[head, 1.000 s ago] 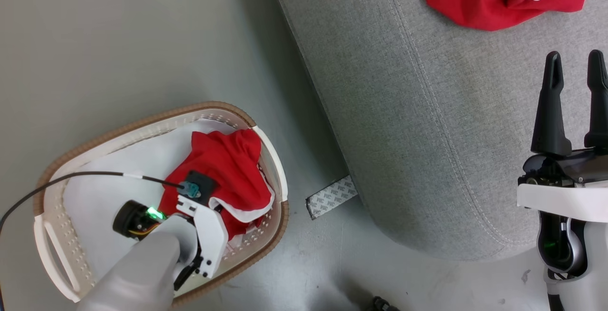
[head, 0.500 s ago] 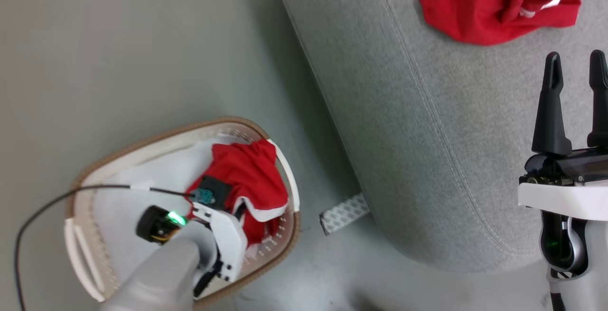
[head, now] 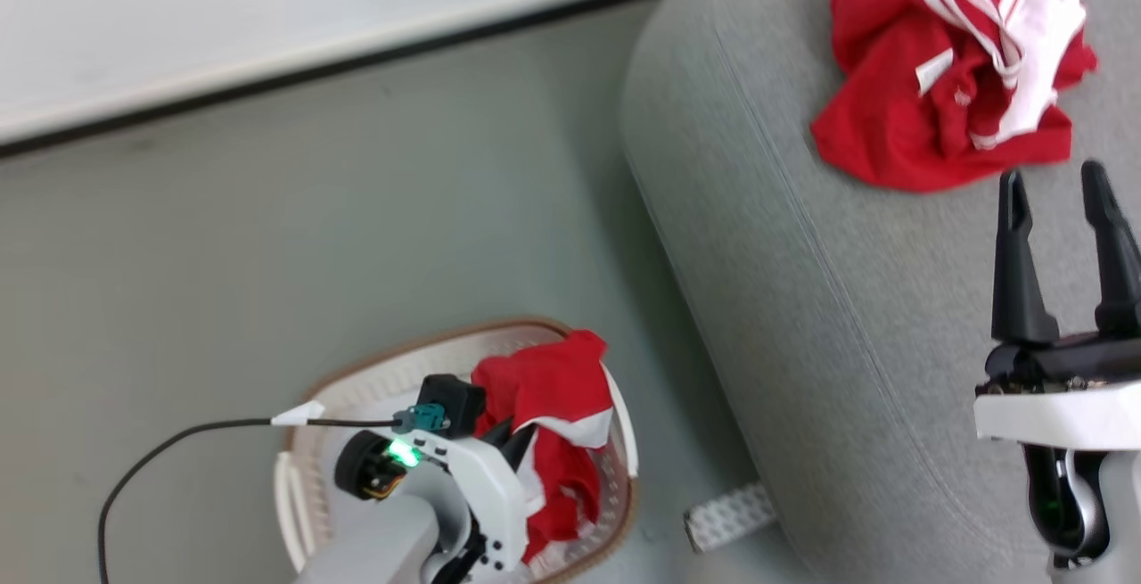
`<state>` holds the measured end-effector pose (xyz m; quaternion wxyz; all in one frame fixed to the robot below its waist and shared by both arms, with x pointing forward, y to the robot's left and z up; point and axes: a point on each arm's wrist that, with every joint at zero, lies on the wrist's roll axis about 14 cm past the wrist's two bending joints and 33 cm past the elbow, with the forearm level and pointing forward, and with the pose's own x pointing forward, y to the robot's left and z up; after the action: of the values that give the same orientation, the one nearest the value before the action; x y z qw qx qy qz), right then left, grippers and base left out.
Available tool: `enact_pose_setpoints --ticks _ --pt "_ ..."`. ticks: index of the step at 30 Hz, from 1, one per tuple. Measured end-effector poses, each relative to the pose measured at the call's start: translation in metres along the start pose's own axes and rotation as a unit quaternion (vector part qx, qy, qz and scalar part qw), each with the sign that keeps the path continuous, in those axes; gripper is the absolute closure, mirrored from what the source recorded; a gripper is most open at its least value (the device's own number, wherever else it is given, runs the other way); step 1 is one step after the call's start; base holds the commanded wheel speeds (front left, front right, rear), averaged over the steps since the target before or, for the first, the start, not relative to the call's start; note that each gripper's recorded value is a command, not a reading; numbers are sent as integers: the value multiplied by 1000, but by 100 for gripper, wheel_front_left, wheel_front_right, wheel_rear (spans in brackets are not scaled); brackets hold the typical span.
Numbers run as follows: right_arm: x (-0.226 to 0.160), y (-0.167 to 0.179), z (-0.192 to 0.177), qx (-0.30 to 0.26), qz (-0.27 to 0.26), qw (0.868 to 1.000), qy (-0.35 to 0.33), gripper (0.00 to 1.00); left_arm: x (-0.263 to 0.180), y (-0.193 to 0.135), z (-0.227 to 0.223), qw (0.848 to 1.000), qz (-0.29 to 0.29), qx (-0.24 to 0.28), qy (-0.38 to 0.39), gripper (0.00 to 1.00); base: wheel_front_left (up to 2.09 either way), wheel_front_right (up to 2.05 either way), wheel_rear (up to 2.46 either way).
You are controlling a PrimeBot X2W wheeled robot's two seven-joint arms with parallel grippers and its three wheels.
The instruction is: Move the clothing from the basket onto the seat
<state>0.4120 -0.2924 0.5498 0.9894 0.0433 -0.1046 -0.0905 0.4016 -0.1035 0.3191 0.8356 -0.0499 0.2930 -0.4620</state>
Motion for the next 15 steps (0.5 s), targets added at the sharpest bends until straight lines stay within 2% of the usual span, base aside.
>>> enact_pose_setpoints --ticks 4,8,15 --pt "-8 11 8 17 17 1000 -8 0 -19 -9 43 998 6 12 -61 100 0 0 0" --pt "-15 27 13 31 43 998 -12 0 -43 -20 66 994 15 28 -101 100 0 0 0" --pt "-26 56 24 55 86 994 -22 0 -87 -31 130 976 39 64 -203 100 0 0 0"
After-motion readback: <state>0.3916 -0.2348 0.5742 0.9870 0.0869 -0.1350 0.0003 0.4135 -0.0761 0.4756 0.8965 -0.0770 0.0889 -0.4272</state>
